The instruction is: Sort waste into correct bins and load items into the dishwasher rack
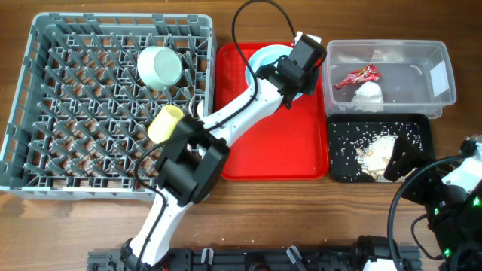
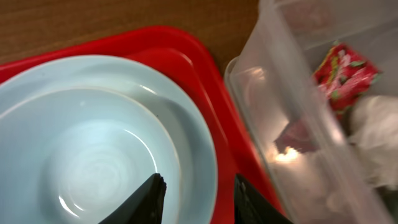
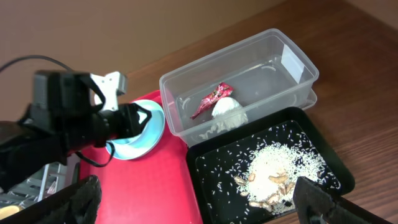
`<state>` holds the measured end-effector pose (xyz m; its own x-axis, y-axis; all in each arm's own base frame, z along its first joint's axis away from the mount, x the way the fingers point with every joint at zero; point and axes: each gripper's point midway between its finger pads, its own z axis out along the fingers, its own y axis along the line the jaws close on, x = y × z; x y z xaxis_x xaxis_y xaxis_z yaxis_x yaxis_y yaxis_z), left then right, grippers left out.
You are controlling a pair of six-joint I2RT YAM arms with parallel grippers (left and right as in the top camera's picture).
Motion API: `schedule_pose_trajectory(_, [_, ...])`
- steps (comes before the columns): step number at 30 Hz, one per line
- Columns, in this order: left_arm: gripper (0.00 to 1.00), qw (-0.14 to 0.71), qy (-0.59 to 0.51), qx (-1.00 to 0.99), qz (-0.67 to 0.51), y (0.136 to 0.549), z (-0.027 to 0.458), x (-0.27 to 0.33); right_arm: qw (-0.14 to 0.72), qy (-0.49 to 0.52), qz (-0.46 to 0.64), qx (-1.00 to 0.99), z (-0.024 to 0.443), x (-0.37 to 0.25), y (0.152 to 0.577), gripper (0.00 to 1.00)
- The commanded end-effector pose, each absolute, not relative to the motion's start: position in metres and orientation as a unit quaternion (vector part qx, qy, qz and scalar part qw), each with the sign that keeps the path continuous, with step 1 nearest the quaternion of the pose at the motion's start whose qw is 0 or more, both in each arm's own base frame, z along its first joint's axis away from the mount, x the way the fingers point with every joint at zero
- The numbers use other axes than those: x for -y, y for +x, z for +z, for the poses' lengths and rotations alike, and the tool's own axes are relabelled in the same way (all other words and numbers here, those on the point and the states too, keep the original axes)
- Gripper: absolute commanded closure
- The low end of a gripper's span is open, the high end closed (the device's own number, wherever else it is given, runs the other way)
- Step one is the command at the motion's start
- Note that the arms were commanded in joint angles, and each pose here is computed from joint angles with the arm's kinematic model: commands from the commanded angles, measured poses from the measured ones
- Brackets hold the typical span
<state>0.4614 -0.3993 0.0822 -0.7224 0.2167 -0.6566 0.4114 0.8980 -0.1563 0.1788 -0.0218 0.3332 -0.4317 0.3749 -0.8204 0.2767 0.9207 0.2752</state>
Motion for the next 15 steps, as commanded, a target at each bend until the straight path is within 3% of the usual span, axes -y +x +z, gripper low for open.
schedule_pose_trajectory(1, [0.63, 0.324, 0.192, -0.919, -0.117, 0.466, 0.057, 0.394, 0.501, 0.183, 0.051, -0.844, 0.335, 0.02, 0.178, 0.0])
schedule_pose_trajectory(7, [0.66, 0.31, 0.183, -0.93, -0.071, 0.467, 0.029, 0.375, 0.501, 0.183, 0.051, -0.844, 0.335, 0.02, 0.178, 0.0])
schedule_pose_trajectory(9, [0.75, 0.314, 0.177, -0.931, -0.063, 0.472, 0.028, 0.37, 0.501, 0.183, 0.051, -0.844, 0.335, 0.02, 0.178, 0.0])
schedule_pose_trajectory(11, [0.92, 0.323, 0.172, -0.928, -0.068, 0.478, 0.031, 0.37, 0.501, 0.183, 0.051, -0.844, 0.335, 0.02, 0.178, 0.0])
schedule_pose_trajectory(15, [0.96, 0.316, 0.172, -0.931, -0.063, 0.477, 0.026, 0.365, 0.501, 0.183, 0.051, -0.844, 0.335, 0.02, 0.178, 0.0])
